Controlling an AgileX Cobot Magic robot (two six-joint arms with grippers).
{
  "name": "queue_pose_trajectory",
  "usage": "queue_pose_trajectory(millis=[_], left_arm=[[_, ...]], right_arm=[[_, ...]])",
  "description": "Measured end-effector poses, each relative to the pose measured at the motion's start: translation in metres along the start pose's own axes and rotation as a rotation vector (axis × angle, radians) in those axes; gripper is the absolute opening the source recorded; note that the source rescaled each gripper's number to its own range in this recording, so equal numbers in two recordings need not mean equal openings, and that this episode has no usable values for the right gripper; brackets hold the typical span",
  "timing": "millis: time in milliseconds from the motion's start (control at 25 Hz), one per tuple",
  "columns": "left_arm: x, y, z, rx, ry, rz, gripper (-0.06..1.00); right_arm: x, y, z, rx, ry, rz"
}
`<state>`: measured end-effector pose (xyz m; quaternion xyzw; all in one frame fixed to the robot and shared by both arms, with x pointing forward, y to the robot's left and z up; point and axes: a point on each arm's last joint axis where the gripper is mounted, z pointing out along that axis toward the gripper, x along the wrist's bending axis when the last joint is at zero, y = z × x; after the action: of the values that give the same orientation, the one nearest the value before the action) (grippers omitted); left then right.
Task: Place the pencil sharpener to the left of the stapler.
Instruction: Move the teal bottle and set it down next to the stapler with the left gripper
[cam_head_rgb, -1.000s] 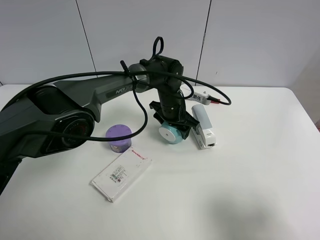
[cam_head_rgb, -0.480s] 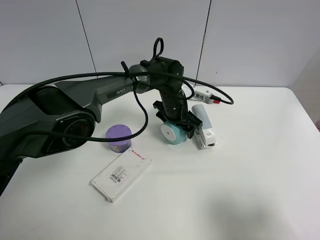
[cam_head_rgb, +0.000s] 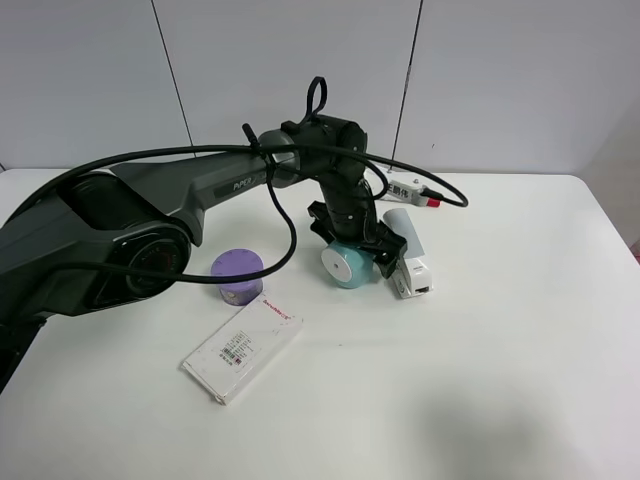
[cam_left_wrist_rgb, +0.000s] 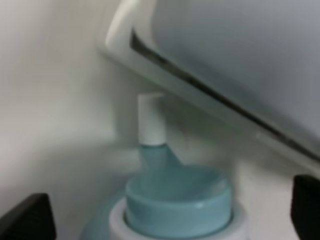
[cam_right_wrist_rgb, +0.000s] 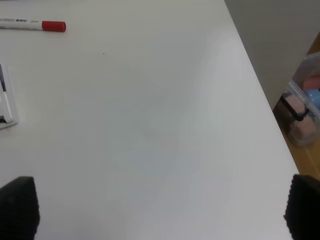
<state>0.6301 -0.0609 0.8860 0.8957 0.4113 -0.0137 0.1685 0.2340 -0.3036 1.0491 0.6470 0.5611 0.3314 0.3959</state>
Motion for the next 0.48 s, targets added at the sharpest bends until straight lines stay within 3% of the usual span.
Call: queue_pose_trajectory(millis=[120, 480], left_arm=[[-0.001, 0.003, -0.004, -0.024, 0.0, -0.004, 0.98], [-0.01, 0.018, -0.055, -0.137, -0.008, 0.004, 0.98]], right_arm=[[0.0, 0.0, 0.0, 0.0, 0.0, 0.0], [0.0, 0.0, 0.0, 0.0, 0.0, 0.0]])
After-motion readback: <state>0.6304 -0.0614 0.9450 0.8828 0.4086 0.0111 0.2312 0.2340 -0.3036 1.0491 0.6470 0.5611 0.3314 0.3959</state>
